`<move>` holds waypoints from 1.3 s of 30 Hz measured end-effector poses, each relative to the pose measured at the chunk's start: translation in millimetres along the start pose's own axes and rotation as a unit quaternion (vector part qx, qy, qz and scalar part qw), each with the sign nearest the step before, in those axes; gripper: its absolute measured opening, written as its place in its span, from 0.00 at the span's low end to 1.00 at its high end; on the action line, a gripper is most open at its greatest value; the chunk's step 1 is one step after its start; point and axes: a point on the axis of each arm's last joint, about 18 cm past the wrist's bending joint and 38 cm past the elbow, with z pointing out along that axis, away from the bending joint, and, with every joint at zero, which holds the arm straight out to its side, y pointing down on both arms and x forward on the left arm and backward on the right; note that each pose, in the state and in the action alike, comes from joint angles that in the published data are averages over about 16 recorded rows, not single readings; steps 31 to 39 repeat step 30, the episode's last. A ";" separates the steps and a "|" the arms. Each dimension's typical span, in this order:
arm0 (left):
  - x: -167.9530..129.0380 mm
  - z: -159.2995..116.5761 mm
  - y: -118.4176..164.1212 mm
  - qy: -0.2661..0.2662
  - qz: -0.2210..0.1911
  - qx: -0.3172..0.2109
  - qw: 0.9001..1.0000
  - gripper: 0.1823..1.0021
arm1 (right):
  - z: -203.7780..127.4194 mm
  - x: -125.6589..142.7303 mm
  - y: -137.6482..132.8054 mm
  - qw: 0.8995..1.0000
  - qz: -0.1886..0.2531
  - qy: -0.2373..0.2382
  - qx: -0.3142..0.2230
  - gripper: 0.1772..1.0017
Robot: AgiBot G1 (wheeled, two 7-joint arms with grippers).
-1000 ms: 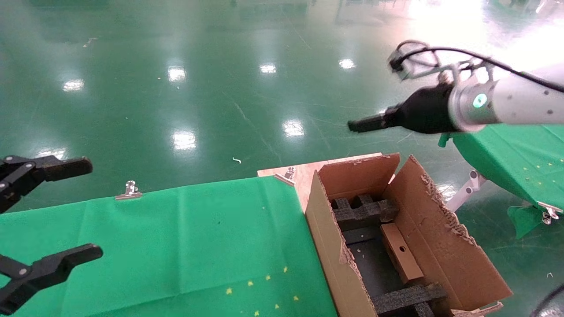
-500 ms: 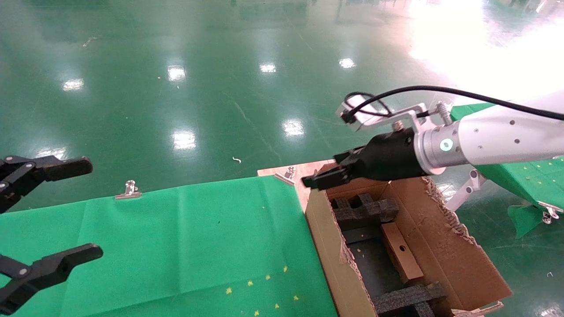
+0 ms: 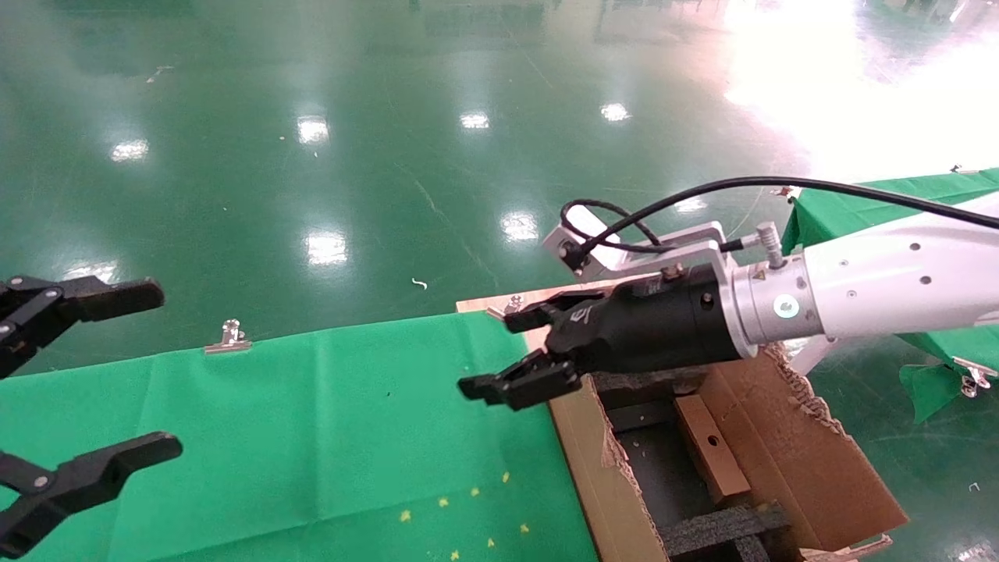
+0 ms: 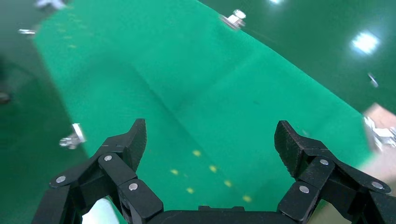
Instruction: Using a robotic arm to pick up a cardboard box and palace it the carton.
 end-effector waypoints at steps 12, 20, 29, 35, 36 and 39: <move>0.0 0.0 0.0 0.000 0.000 0.000 1.000 1.00 | -13.0 -35.4 -1.4 0.984 -0.095 -0.103 0.108 1.00; 0.0 0.0 0.0 0.000 0.000 0.000 1.000 1.00 | -33.4 -54.1 0.3 0.956 -0.166 -0.140 0.196 1.00; 0.0 0.0 0.0 0.000 0.000 0.000 1.000 1.00 | -51.3 -64.7 3.6 0.930 -0.212 -0.150 0.259 1.00; 0.0 0.0 0.0 0.000 0.000 0.000 1.000 1.00 | -52.7 -65.4 3.9 0.928 -0.216 -0.150 0.263 1.00; 0.0 0.0 0.0 0.000 0.000 0.000 1.000 1.00 | -52.7 -65.4 3.9 0.928 -0.216 -0.150 0.263 1.00; 0.0 0.0 0.0 0.000 0.000 0.000 1.000 1.00 | -52.7 -65.4 3.9 0.928 -0.216 -0.150 0.263 1.00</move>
